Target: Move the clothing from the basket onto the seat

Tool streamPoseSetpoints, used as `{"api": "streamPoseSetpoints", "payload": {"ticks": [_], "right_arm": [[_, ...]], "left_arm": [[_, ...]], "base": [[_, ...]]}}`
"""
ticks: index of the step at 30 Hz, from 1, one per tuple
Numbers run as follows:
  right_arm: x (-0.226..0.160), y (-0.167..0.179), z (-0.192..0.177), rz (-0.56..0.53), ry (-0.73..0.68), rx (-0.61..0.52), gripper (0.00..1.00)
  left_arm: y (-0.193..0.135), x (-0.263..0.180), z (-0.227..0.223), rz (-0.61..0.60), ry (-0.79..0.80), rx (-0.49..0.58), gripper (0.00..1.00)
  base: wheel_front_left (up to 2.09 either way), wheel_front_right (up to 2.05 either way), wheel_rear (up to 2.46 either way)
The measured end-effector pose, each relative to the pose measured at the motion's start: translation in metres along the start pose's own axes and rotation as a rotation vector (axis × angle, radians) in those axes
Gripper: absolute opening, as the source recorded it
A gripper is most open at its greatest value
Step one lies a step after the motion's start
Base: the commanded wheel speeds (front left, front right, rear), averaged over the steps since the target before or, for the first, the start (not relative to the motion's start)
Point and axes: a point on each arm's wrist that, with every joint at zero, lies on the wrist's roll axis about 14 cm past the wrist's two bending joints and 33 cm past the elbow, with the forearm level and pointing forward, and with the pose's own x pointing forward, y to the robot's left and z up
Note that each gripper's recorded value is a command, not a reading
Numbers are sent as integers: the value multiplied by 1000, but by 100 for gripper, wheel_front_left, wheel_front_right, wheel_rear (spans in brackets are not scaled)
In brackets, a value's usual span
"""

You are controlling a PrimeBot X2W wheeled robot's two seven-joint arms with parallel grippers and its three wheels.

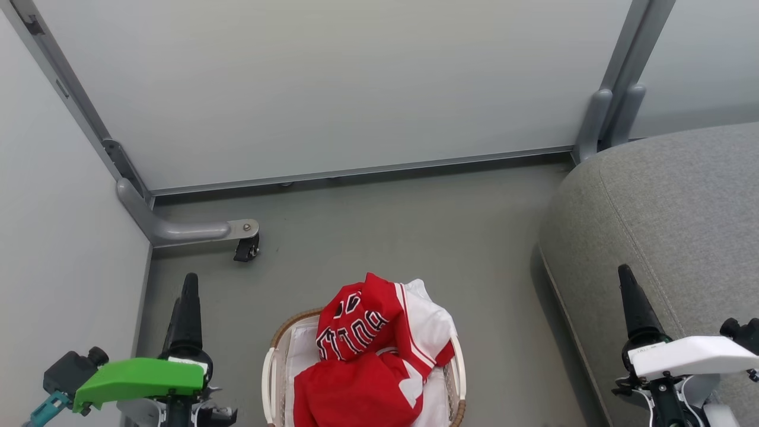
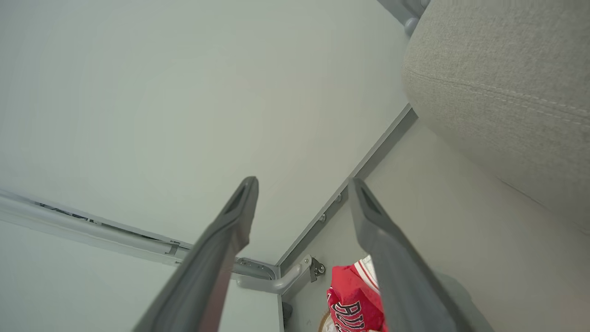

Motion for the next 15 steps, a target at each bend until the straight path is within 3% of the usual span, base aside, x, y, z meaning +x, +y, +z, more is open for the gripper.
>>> {"api": "streamPoseSetpoints", "payload": {"ticks": [8, 15], "right_arm": [[-2, 10, -5, 37, 10, -185, 100], [-3, 13, -10, 55, 20, -311, 100]], "left_arm": [[-16, 0, -10, -57, 25, 227, 100], [-12, -6, -17, -57, 40, 363, 100]], "base": [[0, 0, 0], [0, 0, 0]]}}
